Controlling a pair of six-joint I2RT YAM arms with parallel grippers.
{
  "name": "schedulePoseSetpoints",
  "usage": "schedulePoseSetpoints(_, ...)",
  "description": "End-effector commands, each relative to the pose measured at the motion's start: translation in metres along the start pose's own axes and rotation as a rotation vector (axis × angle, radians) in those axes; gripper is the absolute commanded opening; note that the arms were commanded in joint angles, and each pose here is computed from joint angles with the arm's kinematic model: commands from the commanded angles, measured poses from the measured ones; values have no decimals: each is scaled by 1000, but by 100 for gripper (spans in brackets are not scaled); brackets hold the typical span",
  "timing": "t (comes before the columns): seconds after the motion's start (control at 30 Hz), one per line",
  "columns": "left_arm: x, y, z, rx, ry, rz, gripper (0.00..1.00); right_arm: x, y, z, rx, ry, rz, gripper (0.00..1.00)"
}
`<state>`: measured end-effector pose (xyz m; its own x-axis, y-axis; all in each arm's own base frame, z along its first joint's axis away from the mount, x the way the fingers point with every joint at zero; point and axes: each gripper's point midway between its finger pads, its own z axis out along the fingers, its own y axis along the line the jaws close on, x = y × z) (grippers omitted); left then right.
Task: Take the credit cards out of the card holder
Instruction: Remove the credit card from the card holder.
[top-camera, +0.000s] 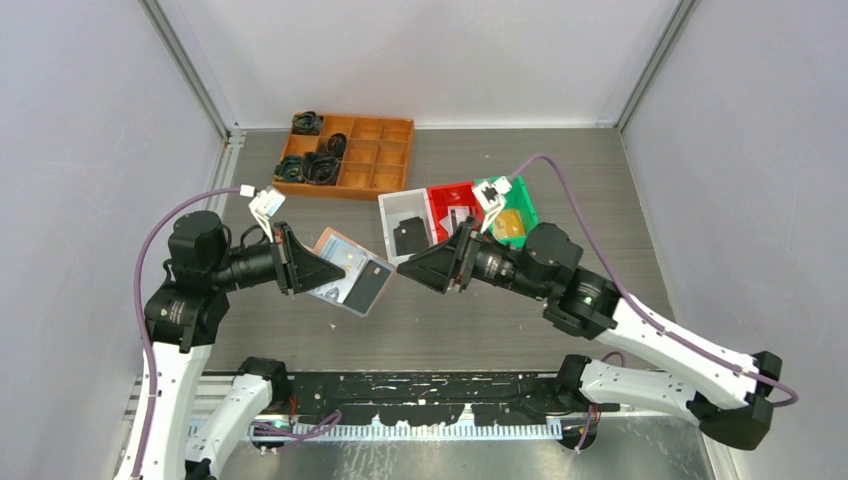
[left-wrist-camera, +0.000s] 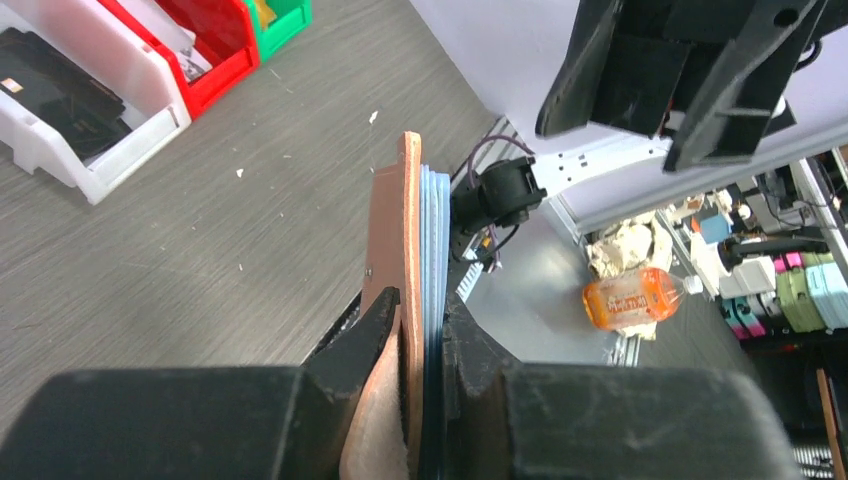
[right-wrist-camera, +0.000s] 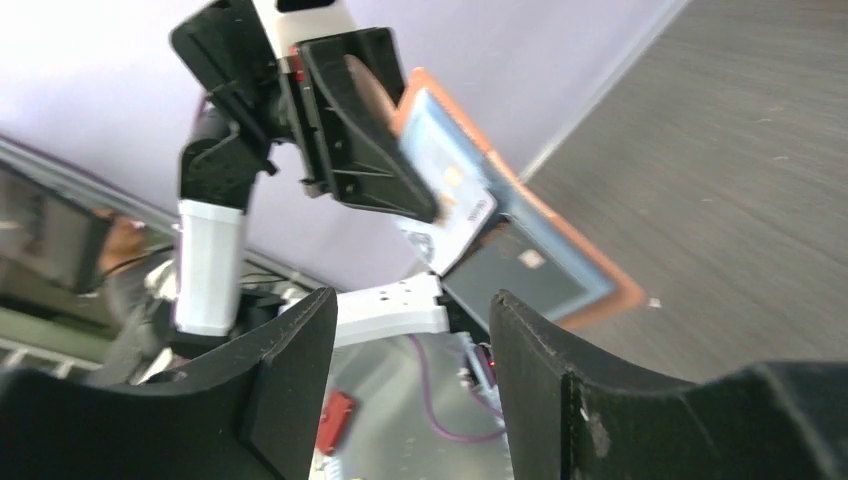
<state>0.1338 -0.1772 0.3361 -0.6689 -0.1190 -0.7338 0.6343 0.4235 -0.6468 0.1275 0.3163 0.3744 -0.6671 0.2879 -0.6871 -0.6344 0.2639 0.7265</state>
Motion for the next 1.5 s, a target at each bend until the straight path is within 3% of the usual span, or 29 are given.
schedulePoseSetpoints(0.0,-28,-11,-1,12,-115,58,0,5,38,25,-228,39,146,63)
schedulePoseSetpoints(0.23,-30,-17,-1,37,-120,17,0,15,42,49,-327,65,233,60)
schedulePoseSetpoints(0.97,-40,-30,2,101,-125,-116,0,27,32,70,-341,98,293,53)
schedulePoseSetpoints(1.33,-37,-42,1,173,-75,-179,0,15,43,80,-401,66,333,41)
schedulePoseSetpoints(1.47,-36,-50,-1,203,-57,-199,8,10,47,77,-421,43,328,30)
